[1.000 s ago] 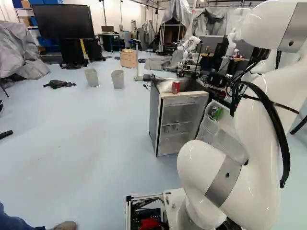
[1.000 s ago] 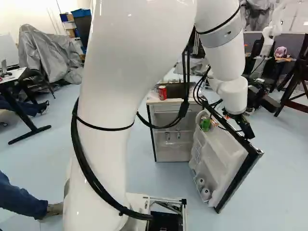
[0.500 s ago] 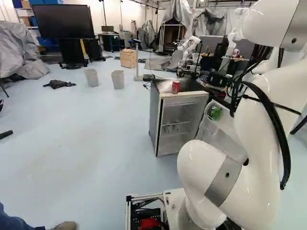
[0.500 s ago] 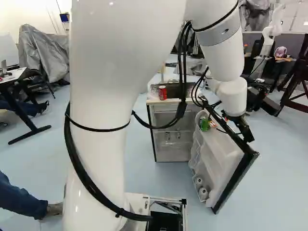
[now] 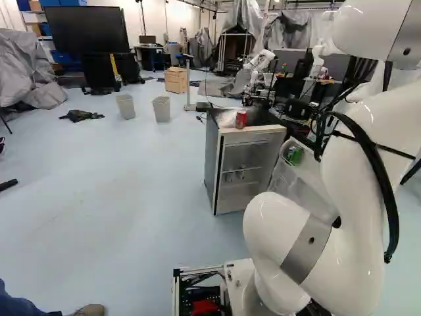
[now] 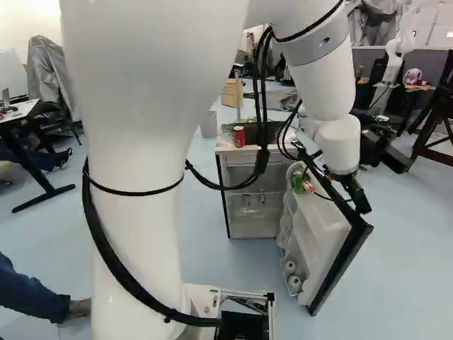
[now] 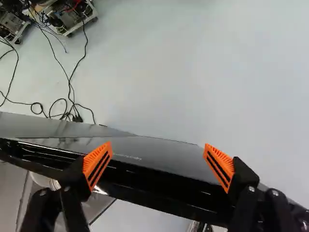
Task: Grab a drink from the fridge
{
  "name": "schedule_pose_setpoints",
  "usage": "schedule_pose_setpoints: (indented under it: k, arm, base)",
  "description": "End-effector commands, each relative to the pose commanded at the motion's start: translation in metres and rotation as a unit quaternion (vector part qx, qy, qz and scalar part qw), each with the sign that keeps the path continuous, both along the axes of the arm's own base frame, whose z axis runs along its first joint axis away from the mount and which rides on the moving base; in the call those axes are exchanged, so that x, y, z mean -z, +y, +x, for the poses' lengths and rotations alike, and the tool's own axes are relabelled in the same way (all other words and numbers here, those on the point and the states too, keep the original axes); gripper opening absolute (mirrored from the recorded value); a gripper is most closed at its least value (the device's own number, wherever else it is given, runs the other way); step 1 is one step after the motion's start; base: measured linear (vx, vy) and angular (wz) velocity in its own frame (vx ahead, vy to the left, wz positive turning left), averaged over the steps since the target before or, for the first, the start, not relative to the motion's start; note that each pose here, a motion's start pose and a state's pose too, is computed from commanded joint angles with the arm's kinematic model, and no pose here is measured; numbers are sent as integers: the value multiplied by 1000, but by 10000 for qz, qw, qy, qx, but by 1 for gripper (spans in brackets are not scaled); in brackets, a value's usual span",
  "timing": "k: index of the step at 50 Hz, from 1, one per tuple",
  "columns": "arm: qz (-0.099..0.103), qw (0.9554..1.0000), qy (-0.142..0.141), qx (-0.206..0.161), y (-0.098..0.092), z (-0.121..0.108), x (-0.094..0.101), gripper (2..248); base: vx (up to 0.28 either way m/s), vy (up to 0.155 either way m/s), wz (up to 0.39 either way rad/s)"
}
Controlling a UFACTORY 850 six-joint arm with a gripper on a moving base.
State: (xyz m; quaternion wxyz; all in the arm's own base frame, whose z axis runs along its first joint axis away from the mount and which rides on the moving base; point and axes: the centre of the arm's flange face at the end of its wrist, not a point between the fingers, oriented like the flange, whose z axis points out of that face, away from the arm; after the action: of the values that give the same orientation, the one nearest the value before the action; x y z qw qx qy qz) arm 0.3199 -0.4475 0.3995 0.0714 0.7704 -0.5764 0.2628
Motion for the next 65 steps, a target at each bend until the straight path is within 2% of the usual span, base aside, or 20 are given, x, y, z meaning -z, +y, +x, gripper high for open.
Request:
schedule_pose_setpoints:
  k: [29,65]
  arm:
    - [70,10000,49,27,24,-21,-1,247]
    - [130,9998,94,-122,61,-29,-2,247]
  base:
    - [0,0,0]
    - [0,0,0]
